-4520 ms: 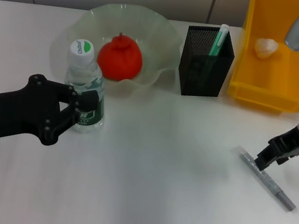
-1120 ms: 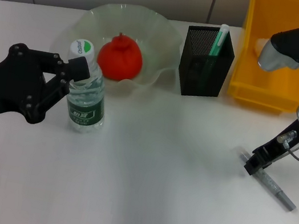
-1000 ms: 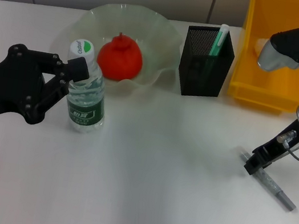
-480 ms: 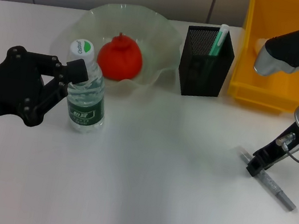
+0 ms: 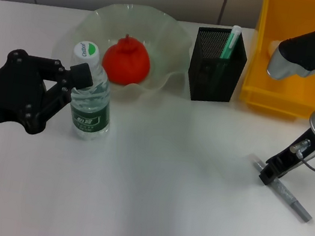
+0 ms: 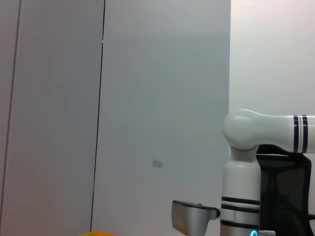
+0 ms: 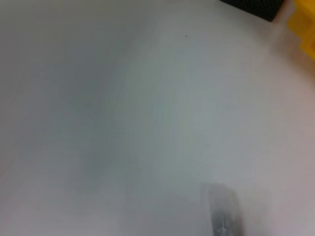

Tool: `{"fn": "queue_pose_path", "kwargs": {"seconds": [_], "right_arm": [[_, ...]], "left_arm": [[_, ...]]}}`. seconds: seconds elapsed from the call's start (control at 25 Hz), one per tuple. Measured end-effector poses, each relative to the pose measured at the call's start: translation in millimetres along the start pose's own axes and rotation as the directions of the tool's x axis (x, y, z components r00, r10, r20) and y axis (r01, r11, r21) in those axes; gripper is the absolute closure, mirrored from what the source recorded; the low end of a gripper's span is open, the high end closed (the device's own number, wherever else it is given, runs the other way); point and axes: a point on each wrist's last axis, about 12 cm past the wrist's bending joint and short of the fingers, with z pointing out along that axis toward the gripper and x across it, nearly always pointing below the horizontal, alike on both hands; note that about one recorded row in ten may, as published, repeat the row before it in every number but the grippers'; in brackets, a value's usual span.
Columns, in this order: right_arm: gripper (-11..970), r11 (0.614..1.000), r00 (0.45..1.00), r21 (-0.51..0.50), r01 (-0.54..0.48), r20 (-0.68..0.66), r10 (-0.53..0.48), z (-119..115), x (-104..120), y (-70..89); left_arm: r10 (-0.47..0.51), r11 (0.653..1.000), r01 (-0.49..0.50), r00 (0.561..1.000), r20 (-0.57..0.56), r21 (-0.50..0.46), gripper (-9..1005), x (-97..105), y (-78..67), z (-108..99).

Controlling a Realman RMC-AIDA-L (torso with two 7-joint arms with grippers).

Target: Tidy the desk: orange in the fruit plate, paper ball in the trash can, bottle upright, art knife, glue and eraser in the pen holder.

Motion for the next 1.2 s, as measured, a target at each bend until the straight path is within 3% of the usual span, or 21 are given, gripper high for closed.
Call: {"fn": "queue_pose_path", "kwargs": {"seconds": [0.2, 0.68, 0.84, 1.2], "right_arm": [[656, 1.0, 1.0, -0.003, 0.003, 0.0, -0.003, 1, 0, 0.5], [811, 1.0, 1.0, -0.01, 0.0, 0.003, 0.0, 1, 0, 1.3], [813, 1.0, 1.0, -0.008, 0.002, 0.01, -0.001, 0, -1, 1.4], [819, 0.999, 0.989, -0.009, 0.051, 0.137, -0.049, -27, -8, 9.9]], "left_arm": [[0.0, 1.0, 0.0, 1.0, 0.0, -0.001, 990, 1, -0.3, 0], [0.003, 1.0, -0.003, 1.0, 0.009, -0.008, 990, 1, -0.4, -2], [0.002, 1.0, -0.002, 1.0, 0.009, -0.014, 990, 1, -0.5, -3], [0.001, 1.0, -0.001, 1.0, 0.011, -0.021, 990, 1, -0.5, -5]]}}
